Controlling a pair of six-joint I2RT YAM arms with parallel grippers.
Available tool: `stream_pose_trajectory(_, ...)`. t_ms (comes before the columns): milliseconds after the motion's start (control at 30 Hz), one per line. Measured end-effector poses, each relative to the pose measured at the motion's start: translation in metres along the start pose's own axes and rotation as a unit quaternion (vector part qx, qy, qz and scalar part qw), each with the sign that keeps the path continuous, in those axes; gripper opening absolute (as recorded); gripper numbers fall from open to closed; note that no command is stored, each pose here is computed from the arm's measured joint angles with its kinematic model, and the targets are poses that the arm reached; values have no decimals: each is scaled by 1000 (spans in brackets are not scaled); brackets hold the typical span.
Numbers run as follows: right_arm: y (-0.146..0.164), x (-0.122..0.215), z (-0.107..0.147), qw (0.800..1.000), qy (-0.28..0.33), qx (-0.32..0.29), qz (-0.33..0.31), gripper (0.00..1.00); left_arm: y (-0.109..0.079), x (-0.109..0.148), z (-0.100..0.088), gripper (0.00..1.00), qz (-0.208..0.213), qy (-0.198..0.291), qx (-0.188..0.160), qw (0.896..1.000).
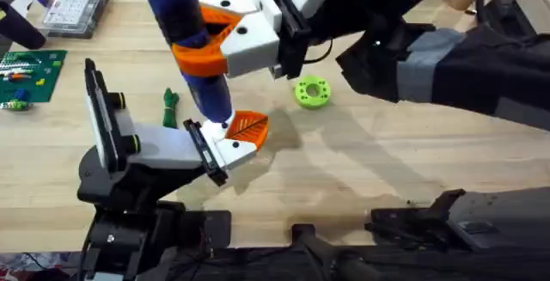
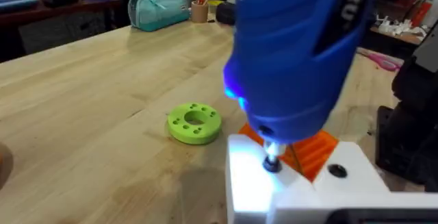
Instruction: Pick up the gripper from the table and insert it into the empty holder that is missing its gripper. Then pick up a screw, insert it into the mounting hole, and use the screwdriver to tighten it. Finally, clean up the table by picking up the vegetable and placing it into the bucket.
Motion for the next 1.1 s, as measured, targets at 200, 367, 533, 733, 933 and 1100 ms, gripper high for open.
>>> stream_pose_trajectory(200,2,-2,0,1000,0,-1,-3,38,0,0,0,18,0,0,0,1000)
stream_pose_trajectory(367,2,-2,0,1000,0,-1,-4,40,0,0,0,18,0,0,0,1000)
stream_pose_trajectory(533,2,-2,1,1000,1,-2,-4,38,0,0,0,18,0,0,0,1000)
stream_pose_trajectory(733,2,-2,1,1000,1,-3,-4,40,0,0,0,20,0,0,0,1000)
stream_pose_trajectory(933,2,-2,1,1000,1,-2,-4,38,0,0,0,18,0,0,0,1000)
stream_pose_trajectory(1100,2,-2,1,1000,1,-2,-4,40,0,0,0,18,0,0,0,1000)
Point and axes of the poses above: each hand's point on the last joint's axis, 136 mm out from that joint toward the fingers, its own x axis back along the fingers, its own y axis along the line the jaws close on, z = x × y, the point moved 4 cm from there along x, back along the fingers, and after that the axes turned 9 degrees about x, right-handed, at the moved point
